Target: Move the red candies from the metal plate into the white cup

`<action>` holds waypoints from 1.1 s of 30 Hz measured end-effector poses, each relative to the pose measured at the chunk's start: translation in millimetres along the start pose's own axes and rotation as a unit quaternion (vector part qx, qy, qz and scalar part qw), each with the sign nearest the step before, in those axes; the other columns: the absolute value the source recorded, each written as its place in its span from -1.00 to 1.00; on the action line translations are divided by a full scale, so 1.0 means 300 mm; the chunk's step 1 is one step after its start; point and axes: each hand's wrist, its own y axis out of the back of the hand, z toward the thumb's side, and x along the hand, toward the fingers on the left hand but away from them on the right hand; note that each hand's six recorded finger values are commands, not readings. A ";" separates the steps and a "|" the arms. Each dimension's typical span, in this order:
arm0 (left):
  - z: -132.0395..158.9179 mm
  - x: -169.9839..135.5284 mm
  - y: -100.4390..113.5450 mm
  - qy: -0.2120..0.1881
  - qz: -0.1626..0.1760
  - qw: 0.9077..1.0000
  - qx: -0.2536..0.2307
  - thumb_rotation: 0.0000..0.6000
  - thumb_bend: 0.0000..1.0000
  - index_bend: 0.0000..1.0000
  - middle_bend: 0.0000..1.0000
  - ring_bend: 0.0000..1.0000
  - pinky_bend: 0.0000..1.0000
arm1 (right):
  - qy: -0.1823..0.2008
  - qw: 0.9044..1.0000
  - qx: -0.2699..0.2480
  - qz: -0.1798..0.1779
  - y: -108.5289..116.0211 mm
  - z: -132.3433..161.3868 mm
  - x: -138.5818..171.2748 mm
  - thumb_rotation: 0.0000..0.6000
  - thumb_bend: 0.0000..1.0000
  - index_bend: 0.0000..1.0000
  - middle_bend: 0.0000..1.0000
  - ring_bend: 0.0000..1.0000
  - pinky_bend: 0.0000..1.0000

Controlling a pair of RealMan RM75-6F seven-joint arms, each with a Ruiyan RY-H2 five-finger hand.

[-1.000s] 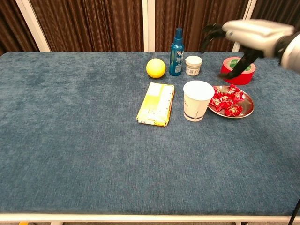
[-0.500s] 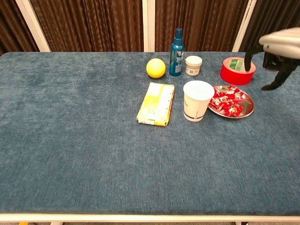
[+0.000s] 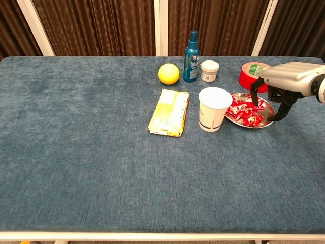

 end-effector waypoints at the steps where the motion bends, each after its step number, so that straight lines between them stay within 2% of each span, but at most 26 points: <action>1: -0.001 0.000 -0.001 0.000 0.000 1.000 0.000 1.00 -1.00 -0.55 -0.66 -0.82 -0.67 | 0.000 1.000 0.000 0.002 -0.002 0.002 -0.004 1.00 -0.74 -0.07 0.96 0.91 1.00; 16: -0.013 -0.001 -0.017 0.004 -0.006 1.000 -0.002 1.00 -1.00 -0.55 -0.66 -0.82 -0.67 | -0.006 0.999 0.008 0.032 -0.043 0.034 -0.070 1.00 -0.68 -0.06 0.96 0.90 1.00; 22: -0.018 -0.001 -0.021 0.006 -0.006 1.000 -0.003 1.00 -1.00 -0.55 -0.66 -0.82 -0.67 | -0.007 0.999 0.009 0.039 -0.050 0.045 -0.087 1.00 -0.60 0.05 0.95 0.90 1.00; 27: -0.021 -0.002 -0.022 0.007 -0.005 1.000 -0.004 1.00 -1.00 -0.55 -0.66 -0.82 -0.67 | -0.010 0.999 0.008 0.041 -0.054 0.041 -0.091 1.00 -0.42 0.22 0.95 0.90 1.00; 33: -0.022 -0.004 -0.022 0.006 -0.004 1.000 -0.004 1.00 -1.00 -0.55 -0.66 -0.82 -0.67 | -0.019 0.999 -0.004 0.026 -0.022 0.019 -0.082 1.00 -0.35 0.26 0.95 0.90 1.00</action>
